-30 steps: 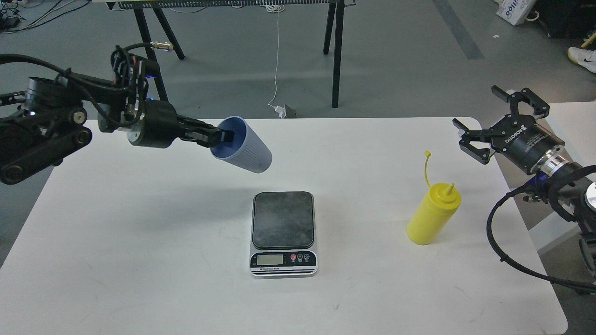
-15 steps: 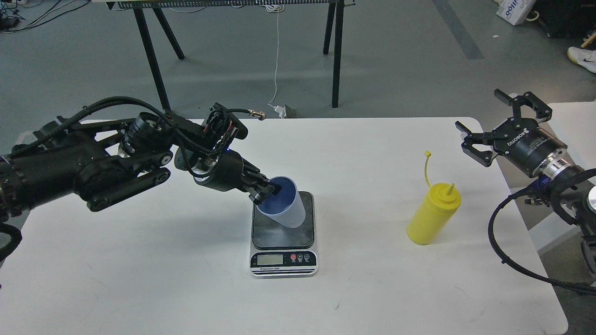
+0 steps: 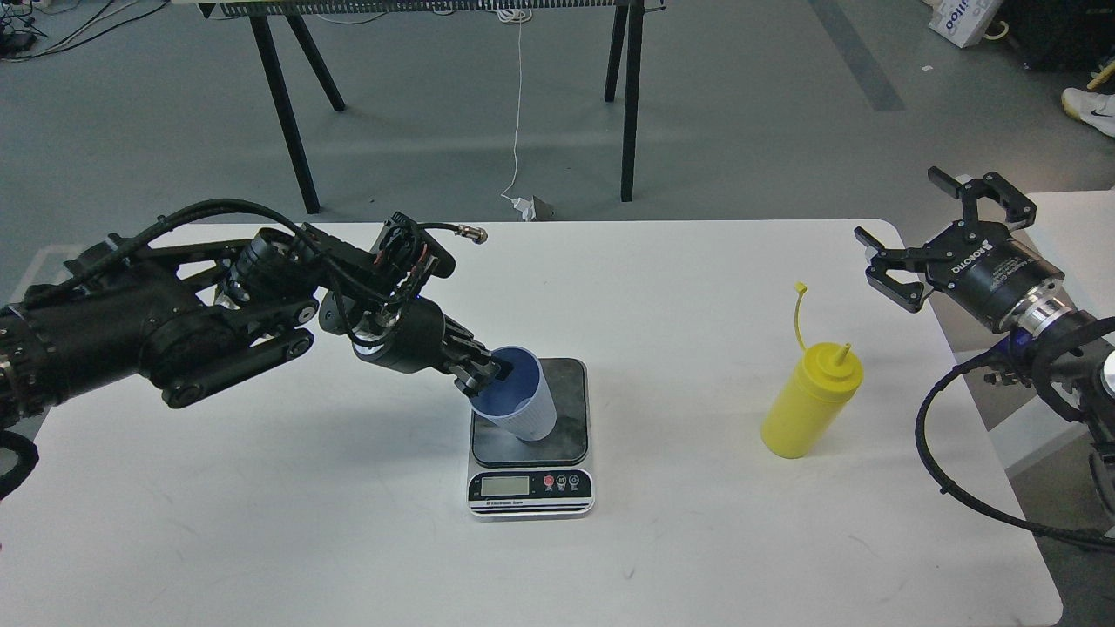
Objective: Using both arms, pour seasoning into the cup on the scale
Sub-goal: 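Release the cup on the scale and raise the left arm away, then move the right gripper to the yellow bottle and grasp it, then lift the yellow bottle and tilt its nozzle down over the cup, then hold the inverted bottle above the cup to pour, then raise the bottle upright and carry it back toward its spot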
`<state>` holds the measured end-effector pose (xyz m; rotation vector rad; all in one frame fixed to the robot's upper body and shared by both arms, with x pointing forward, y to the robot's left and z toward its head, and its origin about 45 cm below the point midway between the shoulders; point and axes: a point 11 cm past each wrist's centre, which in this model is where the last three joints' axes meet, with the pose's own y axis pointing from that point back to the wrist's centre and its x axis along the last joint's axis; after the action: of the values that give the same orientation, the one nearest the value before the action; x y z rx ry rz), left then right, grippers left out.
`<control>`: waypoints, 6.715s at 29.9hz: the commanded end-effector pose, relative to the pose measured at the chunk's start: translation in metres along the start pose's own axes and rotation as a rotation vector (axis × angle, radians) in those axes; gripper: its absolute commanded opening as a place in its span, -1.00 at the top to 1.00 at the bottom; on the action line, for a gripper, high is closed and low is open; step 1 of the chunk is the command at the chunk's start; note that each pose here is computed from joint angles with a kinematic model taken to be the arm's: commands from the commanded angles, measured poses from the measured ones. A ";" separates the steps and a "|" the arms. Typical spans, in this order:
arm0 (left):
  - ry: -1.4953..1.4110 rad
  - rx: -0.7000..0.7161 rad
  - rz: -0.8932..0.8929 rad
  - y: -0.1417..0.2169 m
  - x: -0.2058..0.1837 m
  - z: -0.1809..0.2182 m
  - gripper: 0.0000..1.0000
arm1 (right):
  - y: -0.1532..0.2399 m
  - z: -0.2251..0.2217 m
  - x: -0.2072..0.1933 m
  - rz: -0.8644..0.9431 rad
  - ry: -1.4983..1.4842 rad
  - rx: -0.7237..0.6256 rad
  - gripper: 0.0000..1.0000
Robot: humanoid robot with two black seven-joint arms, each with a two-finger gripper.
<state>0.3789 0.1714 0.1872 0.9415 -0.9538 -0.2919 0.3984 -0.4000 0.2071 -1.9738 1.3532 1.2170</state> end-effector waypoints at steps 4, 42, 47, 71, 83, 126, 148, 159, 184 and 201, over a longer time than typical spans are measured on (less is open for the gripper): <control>0.036 -0.034 0.037 0.000 0.009 0.006 -0.72 | 0.002 0.002 0.003 0.007 -0.002 -0.003 -0.98; 1.056 -0.135 1.084 0.181 0.064 -0.151 -0.97 | 0.171 0.081 0.066 0.122 -0.569 0.111 -0.99; 1.063 -0.133 1.078 0.178 0.061 -0.152 -0.97 | 0.160 0.123 0.085 0.170 -0.587 0.060 -0.99; 1.064 -0.135 1.061 0.170 0.060 -0.150 -0.97 | 0.117 0.194 0.092 0.192 -0.582 -0.086 -0.99; 1.095 -0.124 1.043 0.160 0.044 -0.152 -0.97 | 0.091 0.187 0.093 0.182 -0.554 -0.080 -0.99; 1.457 -0.171 1.384 0.180 -0.045 -0.192 -0.98 | -0.162 0.079 -0.215 -0.165 1.182 -0.375 0.90; 1.696 -0.071 1.619 0.187 -0.156 -0.206 -0.99 | -0.172 0.202 -0.230 -0.108 1.865 -0.413 0.88; 1.697 -0.062 1.614 0.187 -0.159 -0.206 -0.99 | -0.168 0.225 -0.222 -0.143 1.896 -0.466 0.87; 1.699 -0.058 1.609 0.186 -0.160 -0.206 -0.99 | -0.178 0.222 -0.223 -0.091 1.877 -0.441 0.82; 1.683 -0.052 1.592 0.187 -0.155 -0.206 -0.99 | -0.142 -0.031 -0.189 -0.008 0.336 -0.089 0.85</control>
<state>0.4199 0.4890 0.1981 -0.0631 0.1522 1.5954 0.5236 -0.2104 0.3764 -2.6521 1.6809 0.6147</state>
